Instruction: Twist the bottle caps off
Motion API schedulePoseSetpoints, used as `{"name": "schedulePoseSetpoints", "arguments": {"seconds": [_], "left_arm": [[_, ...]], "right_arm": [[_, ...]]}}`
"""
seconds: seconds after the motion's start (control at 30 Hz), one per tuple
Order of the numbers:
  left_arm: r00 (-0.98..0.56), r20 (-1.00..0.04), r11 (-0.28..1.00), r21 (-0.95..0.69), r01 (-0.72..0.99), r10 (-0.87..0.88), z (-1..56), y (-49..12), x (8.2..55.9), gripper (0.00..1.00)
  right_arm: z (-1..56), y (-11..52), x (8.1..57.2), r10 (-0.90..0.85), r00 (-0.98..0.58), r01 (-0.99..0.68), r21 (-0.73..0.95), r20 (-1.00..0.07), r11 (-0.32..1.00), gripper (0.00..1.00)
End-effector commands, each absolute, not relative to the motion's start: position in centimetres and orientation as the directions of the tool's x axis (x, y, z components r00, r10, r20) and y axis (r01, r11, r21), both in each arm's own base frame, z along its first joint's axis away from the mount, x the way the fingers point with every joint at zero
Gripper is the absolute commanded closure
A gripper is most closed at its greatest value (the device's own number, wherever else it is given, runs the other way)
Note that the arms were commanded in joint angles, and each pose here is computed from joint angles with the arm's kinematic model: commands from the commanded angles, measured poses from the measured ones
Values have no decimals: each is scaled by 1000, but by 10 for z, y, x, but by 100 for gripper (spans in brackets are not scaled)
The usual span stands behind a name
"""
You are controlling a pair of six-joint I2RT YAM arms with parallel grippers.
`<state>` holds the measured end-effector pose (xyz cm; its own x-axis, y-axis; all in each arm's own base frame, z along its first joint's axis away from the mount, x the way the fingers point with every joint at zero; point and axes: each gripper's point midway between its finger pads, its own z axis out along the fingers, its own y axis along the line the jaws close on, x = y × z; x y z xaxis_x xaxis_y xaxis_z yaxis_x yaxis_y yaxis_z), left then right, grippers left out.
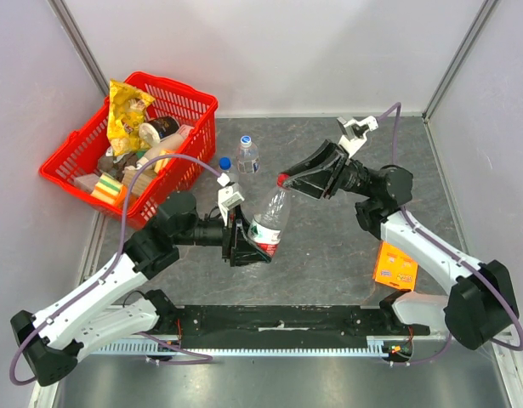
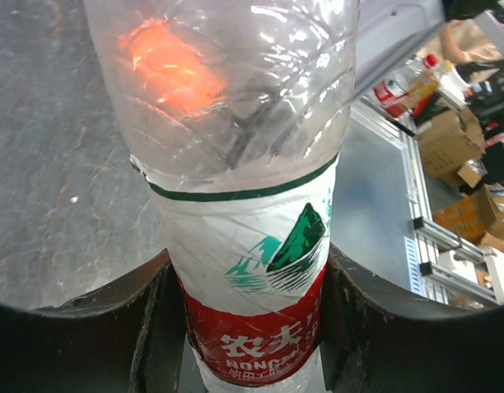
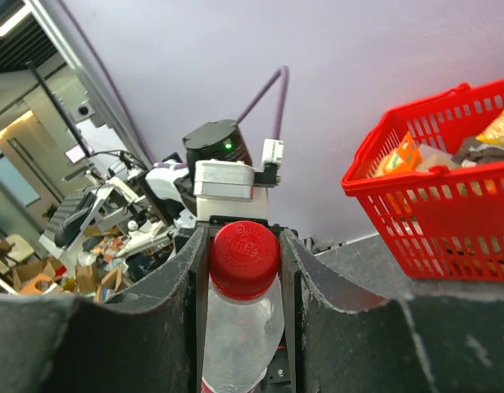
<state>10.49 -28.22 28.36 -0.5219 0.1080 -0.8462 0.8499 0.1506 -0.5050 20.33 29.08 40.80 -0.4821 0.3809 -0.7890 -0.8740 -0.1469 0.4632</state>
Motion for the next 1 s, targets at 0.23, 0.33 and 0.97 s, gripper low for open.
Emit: {"name": "schedulePoseSetpoints", "arguments": {"seconds": [0.23, 0.33, 0.97], "left_arm": [[-470, -879, -166, -476, 864, 72, 335, -289, 68, 60], [-474, -875, -214, -485, 848, 102, 337, -292, 63, 60], [-491, -864, -36, -497, 867, 114, 311, -291, 85, 62]], "right_arm": [[447, 271, 136, 356, -268, -945, 171, -895, -279, 100], [451, 268, 131, 367, -249, -948, 148, -896, -282, 100], [463, 271, 154, 376, -198, -980, 170, -905, -107, 2]]}}
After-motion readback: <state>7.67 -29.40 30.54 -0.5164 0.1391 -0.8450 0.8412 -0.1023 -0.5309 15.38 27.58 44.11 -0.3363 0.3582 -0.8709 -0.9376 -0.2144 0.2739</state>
